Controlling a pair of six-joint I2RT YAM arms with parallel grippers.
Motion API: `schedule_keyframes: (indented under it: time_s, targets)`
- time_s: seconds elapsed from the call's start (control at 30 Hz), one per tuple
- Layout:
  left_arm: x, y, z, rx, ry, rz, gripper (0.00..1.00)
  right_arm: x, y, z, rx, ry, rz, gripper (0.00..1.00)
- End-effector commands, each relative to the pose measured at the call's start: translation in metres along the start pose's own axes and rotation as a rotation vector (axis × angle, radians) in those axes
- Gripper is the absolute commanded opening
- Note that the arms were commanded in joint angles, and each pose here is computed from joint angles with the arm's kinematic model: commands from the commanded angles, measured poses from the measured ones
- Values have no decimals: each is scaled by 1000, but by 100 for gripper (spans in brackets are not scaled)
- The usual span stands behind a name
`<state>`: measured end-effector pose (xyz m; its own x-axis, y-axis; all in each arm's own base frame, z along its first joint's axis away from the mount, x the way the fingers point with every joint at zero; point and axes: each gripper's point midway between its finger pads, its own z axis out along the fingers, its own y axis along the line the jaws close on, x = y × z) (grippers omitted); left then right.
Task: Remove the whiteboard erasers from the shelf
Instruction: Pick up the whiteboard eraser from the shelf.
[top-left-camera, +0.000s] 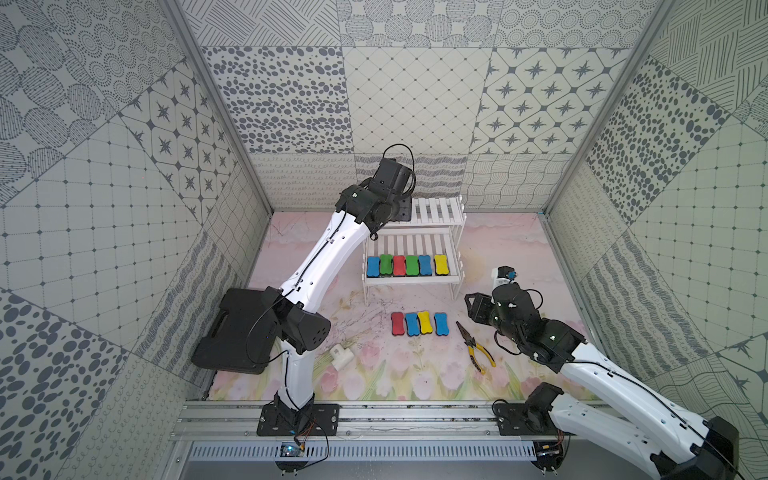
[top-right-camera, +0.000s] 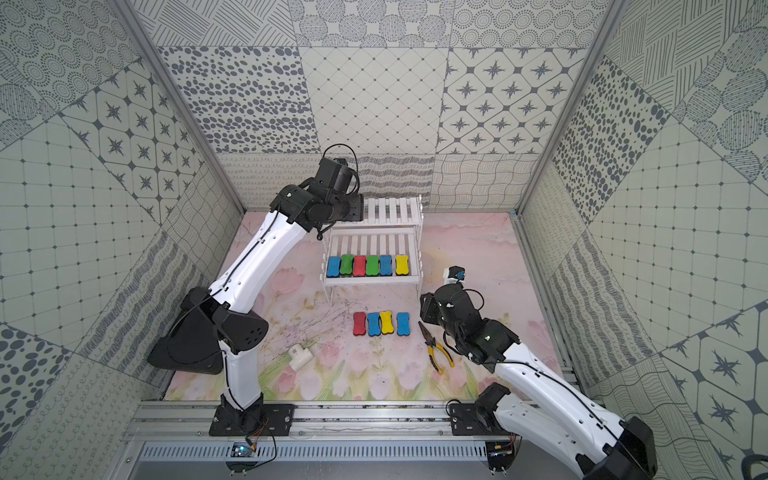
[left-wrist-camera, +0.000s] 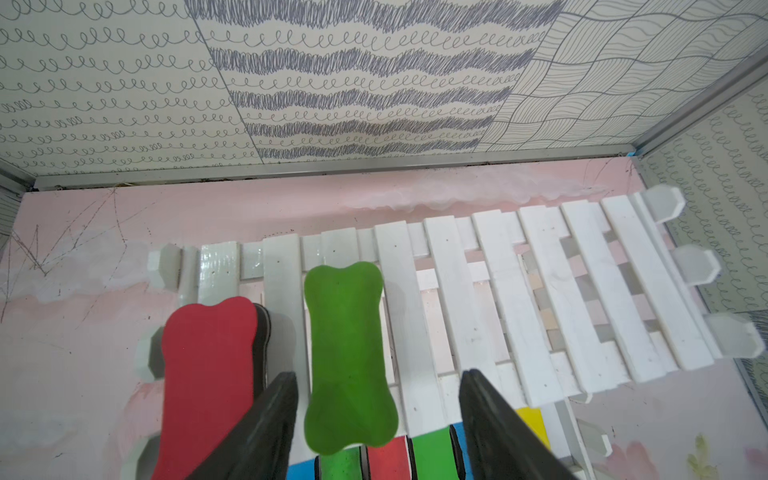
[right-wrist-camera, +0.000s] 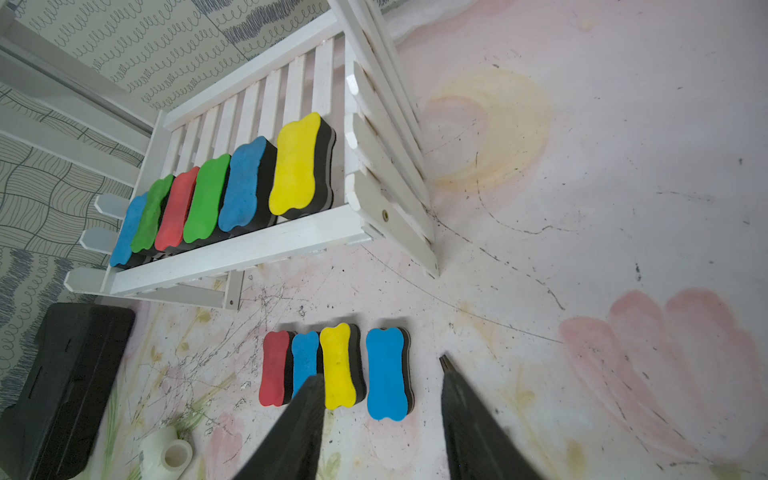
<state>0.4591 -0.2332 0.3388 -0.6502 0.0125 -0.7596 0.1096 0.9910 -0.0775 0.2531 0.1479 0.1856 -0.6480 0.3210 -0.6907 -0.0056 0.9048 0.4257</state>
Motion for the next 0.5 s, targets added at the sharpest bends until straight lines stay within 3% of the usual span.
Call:
schedule_keyframes:
  time_s: [0.0,0.47]
  targets:
    - [7,12,9,-54,35,51,67,-9,7,0,-23,-27,14,50]
    - [19,15,24,-91,78,71,42,-9,5,1,-21,-26,19,50]
